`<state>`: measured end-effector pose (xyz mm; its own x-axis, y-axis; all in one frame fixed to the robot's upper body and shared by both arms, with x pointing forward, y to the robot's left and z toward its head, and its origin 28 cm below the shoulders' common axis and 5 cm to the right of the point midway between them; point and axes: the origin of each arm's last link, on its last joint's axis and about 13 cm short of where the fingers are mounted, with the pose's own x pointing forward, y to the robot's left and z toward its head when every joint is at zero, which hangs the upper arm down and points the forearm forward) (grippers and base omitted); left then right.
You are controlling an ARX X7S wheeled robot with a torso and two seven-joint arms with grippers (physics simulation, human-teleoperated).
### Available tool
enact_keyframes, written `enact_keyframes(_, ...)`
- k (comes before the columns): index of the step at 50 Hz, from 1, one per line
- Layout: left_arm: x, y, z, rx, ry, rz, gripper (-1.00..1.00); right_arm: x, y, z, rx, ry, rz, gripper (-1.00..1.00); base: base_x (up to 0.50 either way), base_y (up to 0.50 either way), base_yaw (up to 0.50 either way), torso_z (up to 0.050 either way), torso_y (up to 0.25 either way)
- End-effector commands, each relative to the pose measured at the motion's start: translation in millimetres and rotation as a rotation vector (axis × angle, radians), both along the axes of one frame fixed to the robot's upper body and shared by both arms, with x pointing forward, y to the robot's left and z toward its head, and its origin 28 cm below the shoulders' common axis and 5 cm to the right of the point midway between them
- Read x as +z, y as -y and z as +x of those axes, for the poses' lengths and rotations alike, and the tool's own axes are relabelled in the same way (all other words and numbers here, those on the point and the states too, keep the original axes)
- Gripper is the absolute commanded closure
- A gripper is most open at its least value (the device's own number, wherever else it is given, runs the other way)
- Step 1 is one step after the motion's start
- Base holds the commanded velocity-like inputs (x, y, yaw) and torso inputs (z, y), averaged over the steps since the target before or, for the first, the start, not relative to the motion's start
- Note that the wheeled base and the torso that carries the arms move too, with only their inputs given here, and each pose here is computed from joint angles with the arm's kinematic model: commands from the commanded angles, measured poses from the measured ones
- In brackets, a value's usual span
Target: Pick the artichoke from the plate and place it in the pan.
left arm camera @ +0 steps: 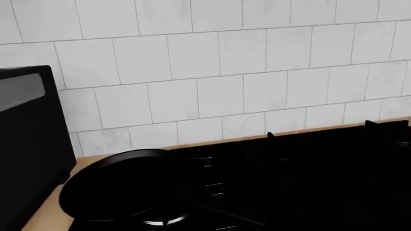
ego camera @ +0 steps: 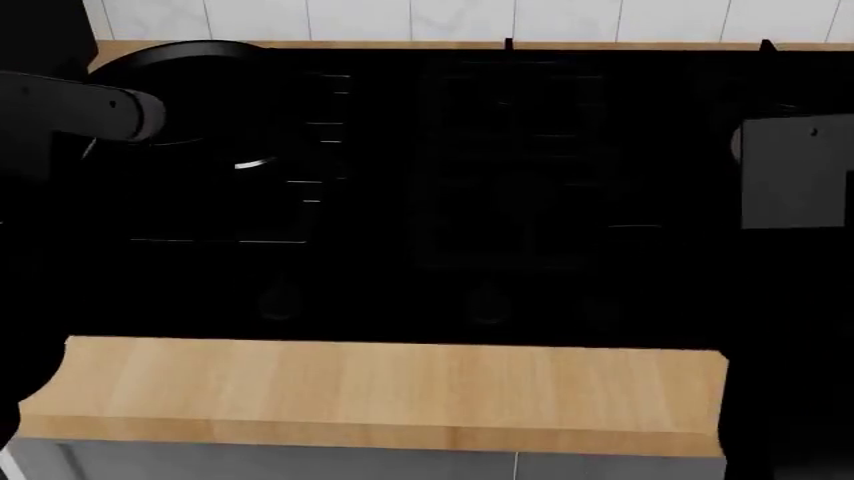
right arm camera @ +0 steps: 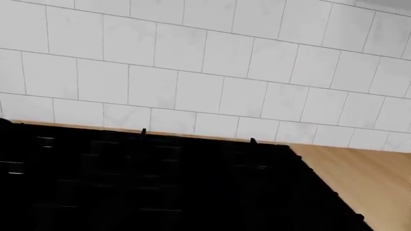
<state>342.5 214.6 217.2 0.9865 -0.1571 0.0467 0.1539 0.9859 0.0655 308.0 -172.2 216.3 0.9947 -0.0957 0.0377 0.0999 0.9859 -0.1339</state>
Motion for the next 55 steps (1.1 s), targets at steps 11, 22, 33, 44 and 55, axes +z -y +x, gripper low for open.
enact_keyframes(11, 13.1, 7.7, 17.6, -0.010, 0.011, 0.026, -1.00, 14.8, 3.7, 23.2, 0.006, -0.033, -0.028, -1.00, 0.00, 0.00, 0.00, 0.000, 0.000)
enact_keyframes(22, 14.6, 5.2, 15.7, 0.002, 0.012, 0.028, -1.00, 15.7, 0.8, 21.8, 0.028, -0.040, -0.018, -1.00, 0.00, -0.21, 0.00, 0.000, 0.000)
enact_keyframes(33, 14.6, 3.3, 14.2, 0.004, 0.003, 0.026, -1.00, 13.6, 0.2, 21.0, 0.035, -0.045, -0.013, -1.00, 0.00, -0.45, 0.00, 0.000, 0.000)
enact_keyframes(44, 15.0, 3.2, 12.9, 0.001, -0.014, 0.018, -1.00, 13.3, 0.7, 18.5, 0.039, -0.049, -0.005, -1.00, 0.00, -0.46, 0.00, 0.000, 0.000)
enact_keyframes(55, 15.9, 3.5, 11.2, -0.002, -0.019, 0.017, -1.00, 14.4, 0.7, 15.9, 0.041, -0.051, -0.006, -1.00, 0.00, -0.47, 0.00, 0.000, 0.000)
